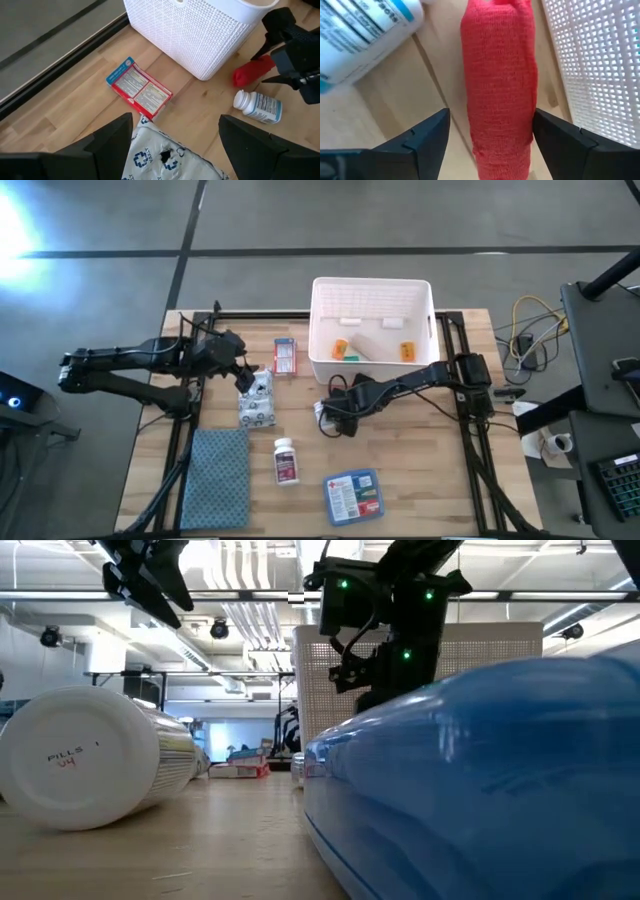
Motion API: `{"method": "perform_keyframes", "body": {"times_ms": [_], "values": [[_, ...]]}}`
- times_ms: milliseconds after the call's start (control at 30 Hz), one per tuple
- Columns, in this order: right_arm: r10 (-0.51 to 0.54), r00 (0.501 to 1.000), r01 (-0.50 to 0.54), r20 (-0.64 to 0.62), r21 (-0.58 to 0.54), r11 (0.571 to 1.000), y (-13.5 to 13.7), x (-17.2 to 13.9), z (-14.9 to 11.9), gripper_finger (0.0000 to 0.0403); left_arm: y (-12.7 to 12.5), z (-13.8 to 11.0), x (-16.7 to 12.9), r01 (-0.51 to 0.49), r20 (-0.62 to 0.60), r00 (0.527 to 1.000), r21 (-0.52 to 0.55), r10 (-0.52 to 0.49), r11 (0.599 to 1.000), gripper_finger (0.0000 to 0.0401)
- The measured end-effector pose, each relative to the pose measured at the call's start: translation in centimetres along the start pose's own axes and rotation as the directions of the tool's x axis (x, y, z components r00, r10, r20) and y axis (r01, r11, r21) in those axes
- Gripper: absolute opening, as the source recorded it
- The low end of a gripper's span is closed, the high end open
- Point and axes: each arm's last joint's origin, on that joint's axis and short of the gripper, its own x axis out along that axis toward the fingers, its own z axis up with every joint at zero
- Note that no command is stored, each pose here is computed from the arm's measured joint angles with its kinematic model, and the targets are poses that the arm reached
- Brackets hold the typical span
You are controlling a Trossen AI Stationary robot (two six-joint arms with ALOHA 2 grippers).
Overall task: Pick & place medical supplies in basket/bin
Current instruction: Put the red bandage into the bin
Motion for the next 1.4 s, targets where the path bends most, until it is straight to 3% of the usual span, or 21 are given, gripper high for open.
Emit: {"method": "perform_keyframes", "body": {"times_ms": [167,467,600,767,933,1200,1400], "values": [[0.029,0.999,-0.029,-0.017,0.002,1.000,0.3,0.3,-0.4,0.0251,0.0,0.0,0.0,0.000,0.000,1.000,-0.003,0.000,1.000,0.0274],[0.264,0.957,-0.267,-0.121,-0.009,0.964,2.8,-0.7,-1.7,0.0229,0.0,0.0,0.0,0.000,0.001,1.000,-0.004,0.000,1.000,0.0274],[0.304,0.948,-0.300,-0.097,0.056,0.952,3.6,-2.4,-1.9,0.0228,0.0,0.0,0.0,0.000,0.000,1.000,-0.003,0.000,1.000,0.0274],[0.273,0.962,-0.268,0.004,0.204,0.942,2.8,-4.4,-1.6,0.0232,0.0,0.0,0.0,0.000,0.000,1.000,-0.002,0.000,1.000,0.0274],[0.227,0.971,-0.240,0.082,0.229,0.943,2.5,-5.2,-1.3,0.0233,0.0,0.0,0.0,0.000,0.000,1.000,0.000,0.000,1.000,0.0274],[0.184,0.982,-0.189,0.047,0.237,0.953,3.4,-2.2,-1.0,0.0233,0.0,0.0,0.0,0.000,0.000,1.000,0.027,0.000,1.000,0.0274],[0.080,0.997,-0.071,-0.016,0.319,0.945,3.0,-1.0,-1.8,0.0233,0.0,0.0,0.0,-0.001,-0.002,1.000,0.027,0.001,1.000,0.0274]]}}
